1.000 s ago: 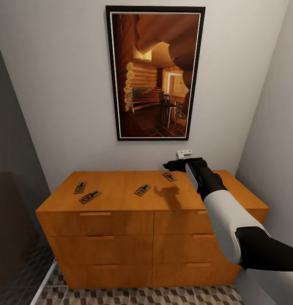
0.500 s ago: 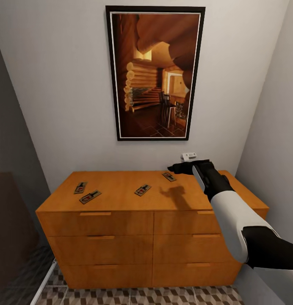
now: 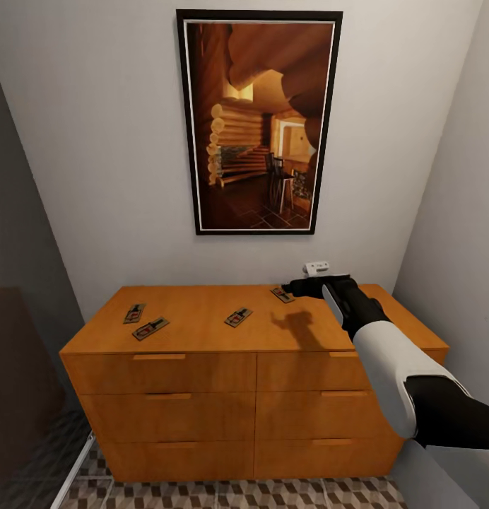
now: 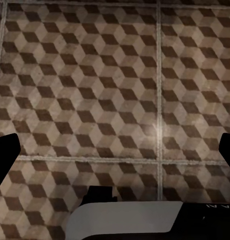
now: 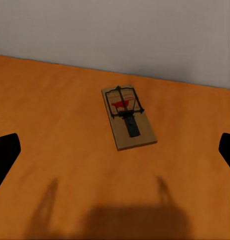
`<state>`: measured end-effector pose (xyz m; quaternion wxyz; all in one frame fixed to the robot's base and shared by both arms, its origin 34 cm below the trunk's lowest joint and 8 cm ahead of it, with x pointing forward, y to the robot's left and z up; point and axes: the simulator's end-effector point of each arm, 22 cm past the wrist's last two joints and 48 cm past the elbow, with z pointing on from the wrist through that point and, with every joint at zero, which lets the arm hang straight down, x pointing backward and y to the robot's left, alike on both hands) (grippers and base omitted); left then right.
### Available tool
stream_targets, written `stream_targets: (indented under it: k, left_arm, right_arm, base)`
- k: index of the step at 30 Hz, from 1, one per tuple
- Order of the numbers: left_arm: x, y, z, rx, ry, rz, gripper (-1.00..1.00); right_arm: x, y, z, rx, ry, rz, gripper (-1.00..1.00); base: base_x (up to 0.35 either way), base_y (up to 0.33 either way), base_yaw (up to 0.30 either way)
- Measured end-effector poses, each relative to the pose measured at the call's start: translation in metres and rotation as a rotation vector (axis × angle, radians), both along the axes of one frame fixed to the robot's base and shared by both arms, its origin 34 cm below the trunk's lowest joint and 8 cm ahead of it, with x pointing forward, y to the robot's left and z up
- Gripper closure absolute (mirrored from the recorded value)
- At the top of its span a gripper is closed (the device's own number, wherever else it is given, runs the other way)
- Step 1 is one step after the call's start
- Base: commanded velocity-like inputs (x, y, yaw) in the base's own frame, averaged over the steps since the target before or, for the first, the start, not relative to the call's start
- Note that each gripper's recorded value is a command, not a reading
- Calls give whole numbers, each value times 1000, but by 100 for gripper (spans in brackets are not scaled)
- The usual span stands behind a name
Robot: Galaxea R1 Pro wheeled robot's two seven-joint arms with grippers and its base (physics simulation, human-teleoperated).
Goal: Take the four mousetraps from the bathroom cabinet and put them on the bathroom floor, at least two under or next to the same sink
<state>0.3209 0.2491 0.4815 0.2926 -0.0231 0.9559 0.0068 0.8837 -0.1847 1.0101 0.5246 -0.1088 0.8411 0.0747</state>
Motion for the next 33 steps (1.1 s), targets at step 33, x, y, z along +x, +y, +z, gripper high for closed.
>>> stream_targets:
  k: [33]
  left_arm:
    - [0, 0, 0, 0, -1, 0, -100]
  right_arm:
    - [-2, -3, -25, -2, 18, 4, -100]
  base:
    - [94, 0, 0]
